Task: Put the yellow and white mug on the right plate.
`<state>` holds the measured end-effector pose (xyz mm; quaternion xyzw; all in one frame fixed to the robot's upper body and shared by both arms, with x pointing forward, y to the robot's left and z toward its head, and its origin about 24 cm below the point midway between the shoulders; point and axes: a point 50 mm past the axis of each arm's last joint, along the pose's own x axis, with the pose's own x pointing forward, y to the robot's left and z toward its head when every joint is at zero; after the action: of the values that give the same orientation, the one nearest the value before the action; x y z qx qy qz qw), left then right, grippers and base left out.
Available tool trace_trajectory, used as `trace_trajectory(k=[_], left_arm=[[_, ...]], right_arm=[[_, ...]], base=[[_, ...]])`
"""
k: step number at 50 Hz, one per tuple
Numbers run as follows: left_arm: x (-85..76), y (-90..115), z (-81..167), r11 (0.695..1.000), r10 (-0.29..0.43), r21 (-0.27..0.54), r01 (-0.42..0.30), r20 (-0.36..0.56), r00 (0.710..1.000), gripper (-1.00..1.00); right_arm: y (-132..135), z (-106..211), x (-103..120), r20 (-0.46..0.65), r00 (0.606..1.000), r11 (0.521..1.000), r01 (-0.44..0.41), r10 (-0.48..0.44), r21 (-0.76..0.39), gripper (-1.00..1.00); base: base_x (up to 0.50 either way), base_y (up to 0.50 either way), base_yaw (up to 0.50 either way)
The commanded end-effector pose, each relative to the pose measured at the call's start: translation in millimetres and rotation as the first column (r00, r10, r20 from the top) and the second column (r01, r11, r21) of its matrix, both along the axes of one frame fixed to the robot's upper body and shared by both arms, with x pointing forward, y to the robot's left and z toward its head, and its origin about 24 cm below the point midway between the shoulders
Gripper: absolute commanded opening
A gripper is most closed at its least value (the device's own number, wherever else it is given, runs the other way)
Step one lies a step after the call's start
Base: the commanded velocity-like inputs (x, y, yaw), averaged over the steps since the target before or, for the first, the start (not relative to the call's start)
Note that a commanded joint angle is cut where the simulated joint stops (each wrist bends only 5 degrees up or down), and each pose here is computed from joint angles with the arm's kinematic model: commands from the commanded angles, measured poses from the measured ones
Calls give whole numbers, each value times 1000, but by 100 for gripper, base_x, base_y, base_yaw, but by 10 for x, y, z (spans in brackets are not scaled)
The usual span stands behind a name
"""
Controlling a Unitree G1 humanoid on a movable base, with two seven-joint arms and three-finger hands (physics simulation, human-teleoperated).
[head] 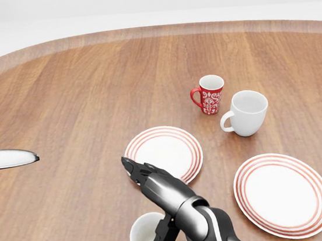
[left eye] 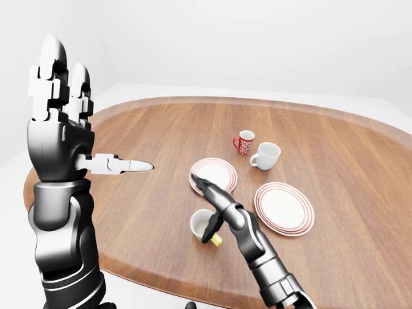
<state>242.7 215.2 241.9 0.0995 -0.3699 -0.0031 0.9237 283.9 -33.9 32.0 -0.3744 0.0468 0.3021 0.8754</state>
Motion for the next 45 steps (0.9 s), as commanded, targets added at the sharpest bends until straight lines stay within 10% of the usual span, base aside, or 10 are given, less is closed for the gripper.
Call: trace_trajectory(k=[1,45], left_arm=[[-2,4,2,1000,1,1,-1,1,1000,100],[-3,-6,-3,1000,-2,2,2,-1,1000,100]], right_arm=[[-23,-130,7,-34,999,999,25,-26,-23,100],[-54,-344,189,-68,994,987,79,-89,-141,100]], base=[[0,0,0],[0,0,0]])
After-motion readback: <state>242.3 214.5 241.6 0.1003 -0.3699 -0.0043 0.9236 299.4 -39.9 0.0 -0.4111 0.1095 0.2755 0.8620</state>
